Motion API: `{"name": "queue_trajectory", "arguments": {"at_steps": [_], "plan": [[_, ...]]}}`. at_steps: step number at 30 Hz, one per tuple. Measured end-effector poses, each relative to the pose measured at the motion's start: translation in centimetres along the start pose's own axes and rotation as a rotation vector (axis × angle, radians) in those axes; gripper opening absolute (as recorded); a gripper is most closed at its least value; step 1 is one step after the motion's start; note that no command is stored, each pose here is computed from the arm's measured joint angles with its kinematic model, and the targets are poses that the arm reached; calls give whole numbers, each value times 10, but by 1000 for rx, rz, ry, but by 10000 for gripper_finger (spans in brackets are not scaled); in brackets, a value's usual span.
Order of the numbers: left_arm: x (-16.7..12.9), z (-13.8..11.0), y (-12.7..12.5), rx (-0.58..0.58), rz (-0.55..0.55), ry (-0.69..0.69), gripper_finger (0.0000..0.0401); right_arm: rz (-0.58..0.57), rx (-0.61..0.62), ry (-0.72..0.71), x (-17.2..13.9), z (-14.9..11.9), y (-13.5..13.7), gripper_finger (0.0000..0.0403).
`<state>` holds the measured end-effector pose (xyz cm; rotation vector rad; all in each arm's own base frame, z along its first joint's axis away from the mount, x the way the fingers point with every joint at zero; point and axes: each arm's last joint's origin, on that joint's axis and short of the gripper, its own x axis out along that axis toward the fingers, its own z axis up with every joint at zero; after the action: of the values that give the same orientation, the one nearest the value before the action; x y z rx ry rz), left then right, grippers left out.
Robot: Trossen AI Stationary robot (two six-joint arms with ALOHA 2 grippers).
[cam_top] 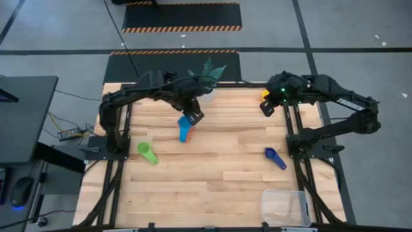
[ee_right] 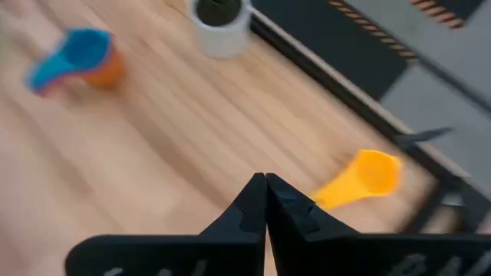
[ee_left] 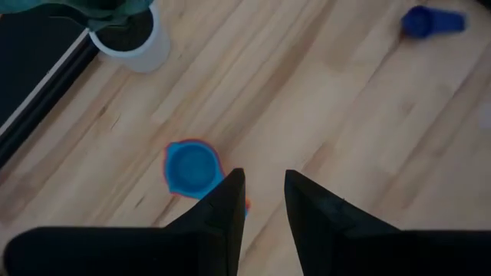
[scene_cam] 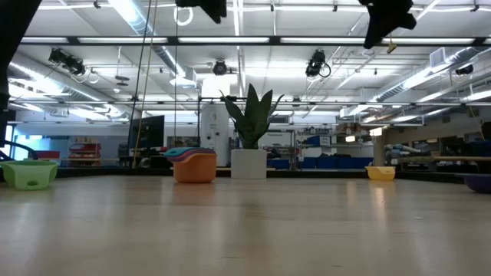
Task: Nest measuring cups in basket
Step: Stack the yellow measuring cup on top of the light blue measuring cup
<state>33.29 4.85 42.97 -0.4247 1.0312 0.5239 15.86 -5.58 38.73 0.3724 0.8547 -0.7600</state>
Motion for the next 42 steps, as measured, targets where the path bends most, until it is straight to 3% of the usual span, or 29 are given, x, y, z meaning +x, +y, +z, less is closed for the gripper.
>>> {"name": "queue_trajectory", "arguments": {"at_steps": [4, 11, 15, 27, 35, 42], "plan": [[-20, -7, 2, -15, -28, -38, 101, -70, -26, 41, 11, 5, -4, 23], [-49, -21, 4, 4, -76, -90, 101, -240, 89, 121, 42, 18, -17, 54], [-58, -26, 4, 64, -90, -110, 101, -216, 146, 231, 67, 26, -24, 76], [-67, -30, 7, 205, -93, -134, 101, -378, 290, 516, 160, 37, -47, 144], [-66, -29, 7, 279, -87, -137, 101, -337, 348, 717, 212, 31, -66, 157], [-64, -24, 16, 190, -71, -137, 101, -290, 345, 765, 233, 29, -91, 154]]}}
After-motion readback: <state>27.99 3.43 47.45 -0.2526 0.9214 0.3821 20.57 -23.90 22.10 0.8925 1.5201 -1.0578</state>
